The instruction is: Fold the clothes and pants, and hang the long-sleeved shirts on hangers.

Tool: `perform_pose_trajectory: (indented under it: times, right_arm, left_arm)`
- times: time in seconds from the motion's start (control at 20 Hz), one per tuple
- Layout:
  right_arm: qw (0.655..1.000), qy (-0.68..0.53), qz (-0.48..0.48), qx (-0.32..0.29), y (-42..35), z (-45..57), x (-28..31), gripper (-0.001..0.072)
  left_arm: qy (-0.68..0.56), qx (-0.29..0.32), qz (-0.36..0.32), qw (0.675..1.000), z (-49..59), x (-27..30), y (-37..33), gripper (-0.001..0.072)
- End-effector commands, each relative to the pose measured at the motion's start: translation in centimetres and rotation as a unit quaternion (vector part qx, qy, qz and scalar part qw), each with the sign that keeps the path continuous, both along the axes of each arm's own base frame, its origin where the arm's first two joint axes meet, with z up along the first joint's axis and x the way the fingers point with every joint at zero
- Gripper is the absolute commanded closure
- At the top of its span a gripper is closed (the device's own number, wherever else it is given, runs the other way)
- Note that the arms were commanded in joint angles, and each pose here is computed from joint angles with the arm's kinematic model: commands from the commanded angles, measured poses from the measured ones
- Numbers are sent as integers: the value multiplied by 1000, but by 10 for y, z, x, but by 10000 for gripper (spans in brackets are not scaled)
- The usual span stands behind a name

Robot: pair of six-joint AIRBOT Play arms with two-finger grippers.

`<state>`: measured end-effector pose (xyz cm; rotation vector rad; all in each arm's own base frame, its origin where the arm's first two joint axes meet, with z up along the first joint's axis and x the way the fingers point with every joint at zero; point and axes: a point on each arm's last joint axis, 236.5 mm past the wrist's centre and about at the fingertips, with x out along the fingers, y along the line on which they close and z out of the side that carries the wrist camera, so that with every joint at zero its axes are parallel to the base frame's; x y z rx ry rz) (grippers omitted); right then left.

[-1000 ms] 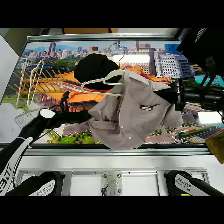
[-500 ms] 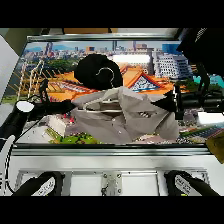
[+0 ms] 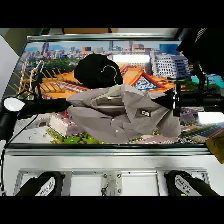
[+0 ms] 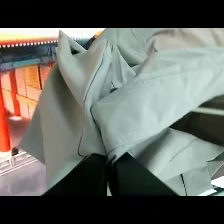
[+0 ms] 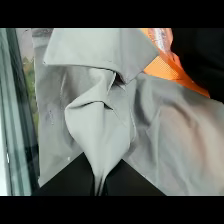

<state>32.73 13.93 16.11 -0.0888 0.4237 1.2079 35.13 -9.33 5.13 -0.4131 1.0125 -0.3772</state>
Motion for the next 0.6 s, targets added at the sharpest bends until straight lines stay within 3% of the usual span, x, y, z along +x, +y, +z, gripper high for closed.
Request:
perform_pose_trajectory:
  times: [0.0, 0.3, 0.55]
  right_arm:
    - [1000, 10, -20, -14, -4, -7, 7, 708]
    - [999, 10, -30, -10, 16, -11, 14, 708]
    - [990, -16, -77, 121, 45, 49, 41, 708]
  left_arm:
    - [-27, 13, 1, 1000, 17, -15, 3, 694]
    - [-160, 16, -14, 987, 115, -44, -12, 694]
    - [-135, 61, -45, 988, 111, -96, -24, 694]
